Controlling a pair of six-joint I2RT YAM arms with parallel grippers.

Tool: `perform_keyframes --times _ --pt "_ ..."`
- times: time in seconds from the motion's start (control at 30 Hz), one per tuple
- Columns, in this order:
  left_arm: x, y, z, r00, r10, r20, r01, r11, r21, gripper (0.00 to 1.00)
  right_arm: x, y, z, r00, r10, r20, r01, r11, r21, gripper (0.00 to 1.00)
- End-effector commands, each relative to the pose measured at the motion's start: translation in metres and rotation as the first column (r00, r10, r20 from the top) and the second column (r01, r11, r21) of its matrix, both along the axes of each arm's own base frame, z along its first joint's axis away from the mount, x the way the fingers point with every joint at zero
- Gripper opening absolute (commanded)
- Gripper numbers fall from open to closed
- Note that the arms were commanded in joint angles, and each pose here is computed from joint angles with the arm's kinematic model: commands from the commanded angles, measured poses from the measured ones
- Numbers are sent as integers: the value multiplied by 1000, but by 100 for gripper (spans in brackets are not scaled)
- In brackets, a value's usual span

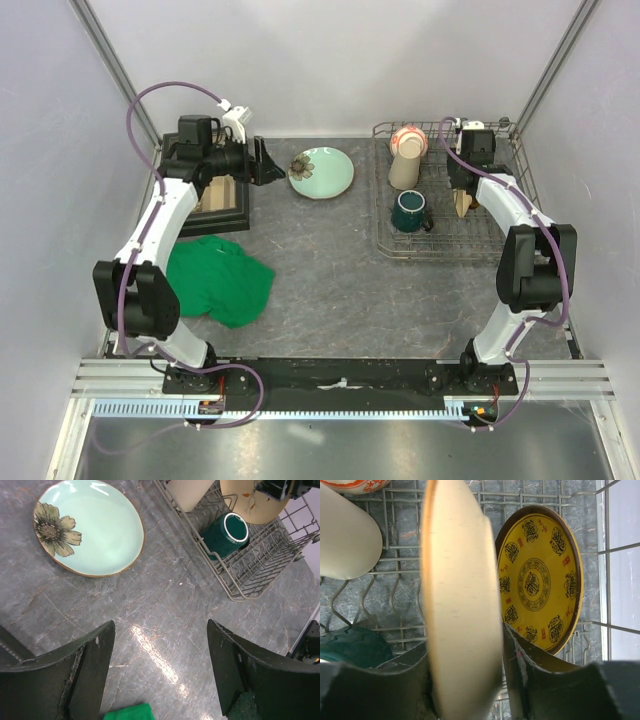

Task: Unload the mixed dishes from the dish rack
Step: Pick up the plate from the dish rack.

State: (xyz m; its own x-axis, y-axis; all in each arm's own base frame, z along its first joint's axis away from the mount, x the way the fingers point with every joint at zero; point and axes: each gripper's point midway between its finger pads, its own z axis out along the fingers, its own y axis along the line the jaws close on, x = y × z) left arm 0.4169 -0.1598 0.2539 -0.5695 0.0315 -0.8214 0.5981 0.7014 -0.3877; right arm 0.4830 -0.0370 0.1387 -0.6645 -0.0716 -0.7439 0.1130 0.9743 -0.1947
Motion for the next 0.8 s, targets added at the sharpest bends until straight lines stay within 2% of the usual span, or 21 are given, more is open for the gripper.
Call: perform_keyframes --times 0.0,0.27,0.4,0.47,0.7,0.77 --pt "-16 14 20 998 19 58 -22 998 53 81 5 -2 15 999 4 41 -4 1000 -17 48" --pt "-33 22 33 997 49 59 -54 996 75 81 12 -8 22 998 -13 64 15 999 -32 37" --pt "-38 24 42 994 57 88 -64 995 78 81 14 -7 30 997 -6 79 9 999 -34 21" --pt "-41 24 45 993 60 97 -67 995 72 81 14 -7 34 996 -6 85 9 999 -33 16" --pt "-38 26 48 991 70 111 -77 995 61 81 18 -5 59 993 4 115 -1 1000 -24 1" --pt "-36 28 46 991 75 109 -82 995 61 81 20 -4 70 991 7 135 -4 1000 -24 0"
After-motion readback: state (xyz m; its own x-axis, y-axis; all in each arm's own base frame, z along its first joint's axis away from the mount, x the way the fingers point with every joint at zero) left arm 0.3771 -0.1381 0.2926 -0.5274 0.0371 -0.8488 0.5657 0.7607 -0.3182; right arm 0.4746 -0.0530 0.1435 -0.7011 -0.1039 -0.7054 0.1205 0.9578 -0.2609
